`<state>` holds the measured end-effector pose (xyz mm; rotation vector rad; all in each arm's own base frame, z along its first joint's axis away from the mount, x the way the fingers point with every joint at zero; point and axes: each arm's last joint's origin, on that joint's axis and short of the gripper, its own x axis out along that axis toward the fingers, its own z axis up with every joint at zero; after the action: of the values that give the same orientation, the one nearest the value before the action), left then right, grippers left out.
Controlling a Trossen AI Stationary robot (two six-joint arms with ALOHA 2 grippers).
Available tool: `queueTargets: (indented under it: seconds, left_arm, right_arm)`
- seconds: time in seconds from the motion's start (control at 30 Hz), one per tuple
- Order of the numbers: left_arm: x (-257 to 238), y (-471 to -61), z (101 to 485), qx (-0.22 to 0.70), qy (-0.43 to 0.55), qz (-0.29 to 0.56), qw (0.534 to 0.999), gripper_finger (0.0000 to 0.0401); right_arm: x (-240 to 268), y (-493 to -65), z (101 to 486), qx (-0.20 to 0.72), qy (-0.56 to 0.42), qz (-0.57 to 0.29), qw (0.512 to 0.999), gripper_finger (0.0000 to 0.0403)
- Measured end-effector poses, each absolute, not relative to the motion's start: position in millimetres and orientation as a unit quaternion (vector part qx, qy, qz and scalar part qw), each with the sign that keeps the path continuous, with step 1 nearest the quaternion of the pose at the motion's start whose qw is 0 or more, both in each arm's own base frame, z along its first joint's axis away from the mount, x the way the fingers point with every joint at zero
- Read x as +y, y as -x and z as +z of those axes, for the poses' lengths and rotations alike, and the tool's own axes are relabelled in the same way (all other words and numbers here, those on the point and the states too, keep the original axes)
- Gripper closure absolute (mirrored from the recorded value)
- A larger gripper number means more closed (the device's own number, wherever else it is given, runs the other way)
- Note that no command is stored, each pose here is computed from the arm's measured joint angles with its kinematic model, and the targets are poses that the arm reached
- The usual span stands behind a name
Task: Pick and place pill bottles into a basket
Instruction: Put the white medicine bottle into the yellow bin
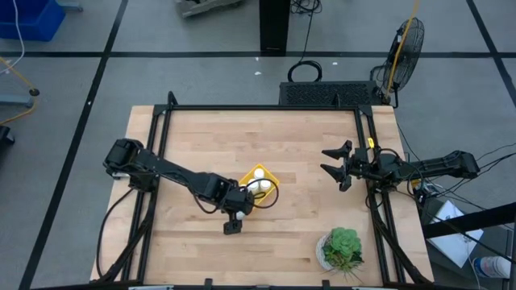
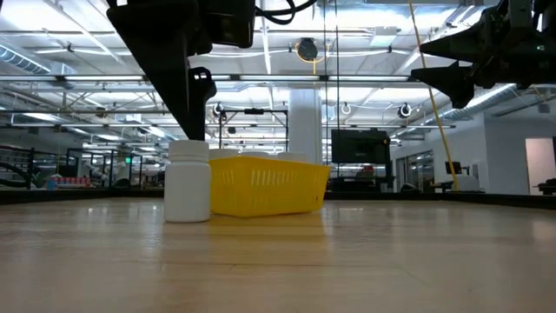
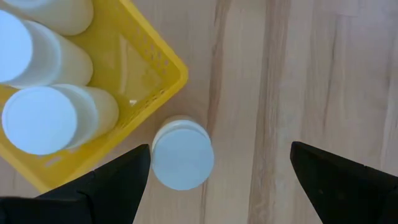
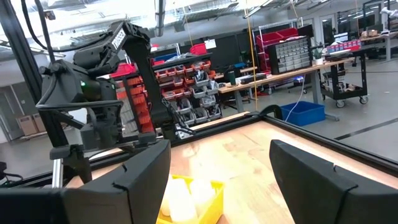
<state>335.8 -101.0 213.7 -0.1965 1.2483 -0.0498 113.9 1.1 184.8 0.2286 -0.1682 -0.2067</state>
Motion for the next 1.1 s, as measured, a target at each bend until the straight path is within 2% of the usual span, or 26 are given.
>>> queueTargets:
  seconds: [1.1]
  left_arm:
    - [-86.7,-334.8,199.4,0.589,0.092,-0.030,0.803,0.0011]
  right_arm:
    - [1.1,-113.9,184.8,-0.084,-0.114,-0.103,0.985,0.0138]
